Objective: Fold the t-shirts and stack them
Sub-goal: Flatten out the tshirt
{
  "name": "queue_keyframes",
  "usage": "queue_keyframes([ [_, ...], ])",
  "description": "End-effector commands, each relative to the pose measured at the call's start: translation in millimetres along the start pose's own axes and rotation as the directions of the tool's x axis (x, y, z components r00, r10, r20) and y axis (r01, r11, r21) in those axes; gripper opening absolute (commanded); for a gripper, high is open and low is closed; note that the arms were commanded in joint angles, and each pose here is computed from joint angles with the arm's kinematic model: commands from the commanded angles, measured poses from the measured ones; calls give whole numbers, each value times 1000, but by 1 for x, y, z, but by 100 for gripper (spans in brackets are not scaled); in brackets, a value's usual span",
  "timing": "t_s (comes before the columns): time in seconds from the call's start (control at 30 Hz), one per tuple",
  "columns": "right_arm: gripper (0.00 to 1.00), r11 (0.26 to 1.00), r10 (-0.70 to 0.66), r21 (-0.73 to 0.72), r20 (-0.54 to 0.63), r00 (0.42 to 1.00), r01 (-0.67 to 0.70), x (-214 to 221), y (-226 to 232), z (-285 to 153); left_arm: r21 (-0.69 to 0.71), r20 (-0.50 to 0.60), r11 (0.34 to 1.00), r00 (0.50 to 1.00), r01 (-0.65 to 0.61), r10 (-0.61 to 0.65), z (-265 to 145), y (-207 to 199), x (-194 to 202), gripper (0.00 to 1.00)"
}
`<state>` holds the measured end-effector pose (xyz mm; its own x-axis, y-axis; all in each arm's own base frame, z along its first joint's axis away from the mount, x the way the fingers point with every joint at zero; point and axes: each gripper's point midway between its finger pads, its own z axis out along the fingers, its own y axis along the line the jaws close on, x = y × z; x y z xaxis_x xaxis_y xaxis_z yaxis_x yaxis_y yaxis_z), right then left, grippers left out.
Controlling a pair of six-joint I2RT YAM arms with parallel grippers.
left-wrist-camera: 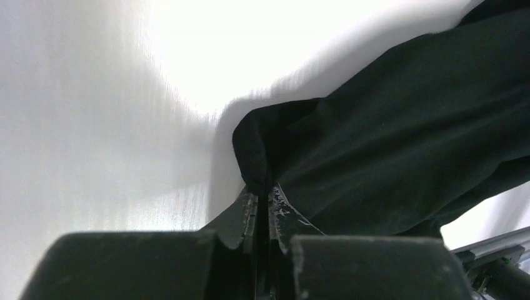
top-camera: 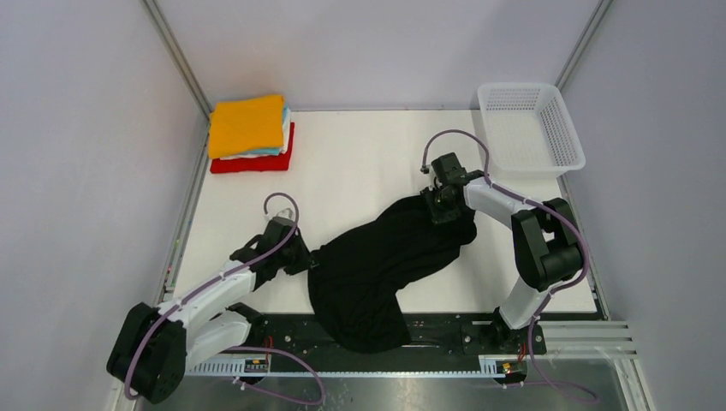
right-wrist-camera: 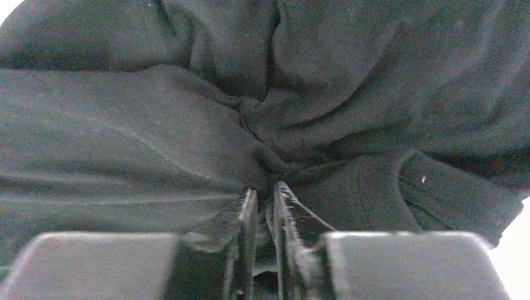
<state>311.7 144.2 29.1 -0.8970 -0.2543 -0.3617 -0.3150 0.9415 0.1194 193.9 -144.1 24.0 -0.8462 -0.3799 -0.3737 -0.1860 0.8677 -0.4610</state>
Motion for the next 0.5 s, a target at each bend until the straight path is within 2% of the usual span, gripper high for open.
queue_keyframes([
  [0.0,13,992,30,118,9,1000,-31,-7,-18,-11,8,180,999,982,-54,51,-26,-18,-45,0],
  [0.13,0,984,49,159,162,986,-75,-27,-24,-42,71,292,993,954,-94,69,-53,-41,-73,0],
  [0.23,0,980,52,161,338,940,-112,-46,-24,-87,112,393,985,916,-132,79,-84,-61,-98,0],
  [0.37,0,985,37,117,584,811,-129,-66,-18,-167,205,531,955,844,-214,75,-141,-100,-131,0],
  [0.47,0,994,16,59,730,683,-87,-71,-5,-238,277,633,912,771,-302,63,-199,-130,-152,0],
])
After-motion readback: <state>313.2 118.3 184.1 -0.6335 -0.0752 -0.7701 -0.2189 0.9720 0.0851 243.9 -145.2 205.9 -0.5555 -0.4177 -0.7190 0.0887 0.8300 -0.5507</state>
